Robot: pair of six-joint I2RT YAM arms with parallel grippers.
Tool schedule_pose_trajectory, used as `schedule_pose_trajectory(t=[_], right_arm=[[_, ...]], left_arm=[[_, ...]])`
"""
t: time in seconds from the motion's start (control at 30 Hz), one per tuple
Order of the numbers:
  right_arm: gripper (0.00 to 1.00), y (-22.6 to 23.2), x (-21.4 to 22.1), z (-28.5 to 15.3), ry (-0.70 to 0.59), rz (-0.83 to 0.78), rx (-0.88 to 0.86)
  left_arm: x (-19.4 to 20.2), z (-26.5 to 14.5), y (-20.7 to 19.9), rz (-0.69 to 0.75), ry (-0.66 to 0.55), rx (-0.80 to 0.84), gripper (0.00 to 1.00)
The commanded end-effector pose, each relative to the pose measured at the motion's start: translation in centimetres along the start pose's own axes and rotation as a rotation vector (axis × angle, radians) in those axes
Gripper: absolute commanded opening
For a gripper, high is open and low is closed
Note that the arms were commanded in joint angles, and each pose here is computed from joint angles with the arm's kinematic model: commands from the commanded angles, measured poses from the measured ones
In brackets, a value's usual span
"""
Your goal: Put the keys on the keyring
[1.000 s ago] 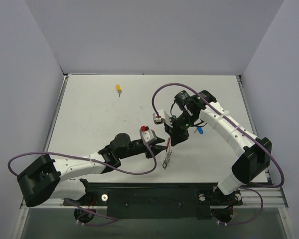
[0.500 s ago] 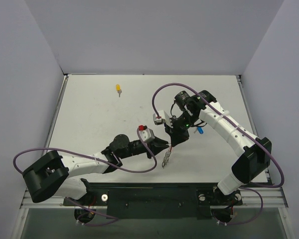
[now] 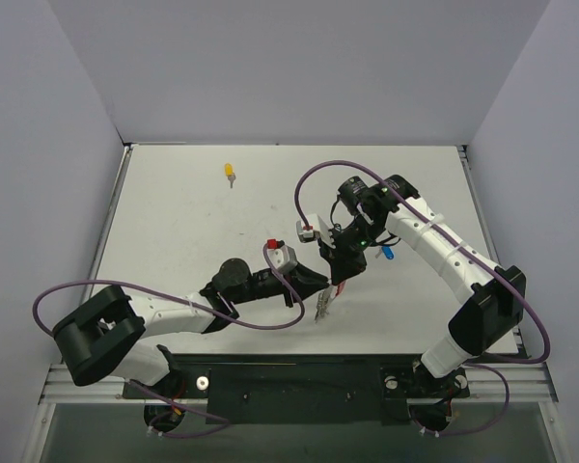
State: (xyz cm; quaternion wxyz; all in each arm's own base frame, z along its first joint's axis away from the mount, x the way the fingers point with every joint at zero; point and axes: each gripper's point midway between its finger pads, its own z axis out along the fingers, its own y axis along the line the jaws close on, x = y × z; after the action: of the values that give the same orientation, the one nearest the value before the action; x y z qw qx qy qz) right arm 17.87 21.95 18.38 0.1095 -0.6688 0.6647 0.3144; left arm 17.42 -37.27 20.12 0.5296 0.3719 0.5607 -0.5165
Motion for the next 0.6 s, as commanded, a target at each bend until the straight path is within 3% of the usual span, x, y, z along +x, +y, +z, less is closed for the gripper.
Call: schedule_pose_trajectory(t=[0.0, 0.27, 0.43, 0.57], right_arm=[[0.0, 1.29, -0.83, -0.33, -0.024, -0.003, -0.051], [0.0, 1.25, -0.86, -0.29, -0.025, -0.005, -0.052], [0.0, 1.28, -0.86, -0.34, -0.027, -0.004, -0.052], [0.0, 1.39, -0.95, -0.37, -0.03, -0.007, -0.053]], left_arm=[[-2.01, 0.47, -0.8, 0.01, -0.069, 0.051, 0.26], [-1.9, 0.57, -1.0, 0.002, -0.067, 0.065, 0.2], [-1.82, 0.56, -1.1, -0.001, -0.061, 0.07, 0.02], [-1.54, 0.53, -0.99, -0.005, -0.052, 0.065, 0.0]])
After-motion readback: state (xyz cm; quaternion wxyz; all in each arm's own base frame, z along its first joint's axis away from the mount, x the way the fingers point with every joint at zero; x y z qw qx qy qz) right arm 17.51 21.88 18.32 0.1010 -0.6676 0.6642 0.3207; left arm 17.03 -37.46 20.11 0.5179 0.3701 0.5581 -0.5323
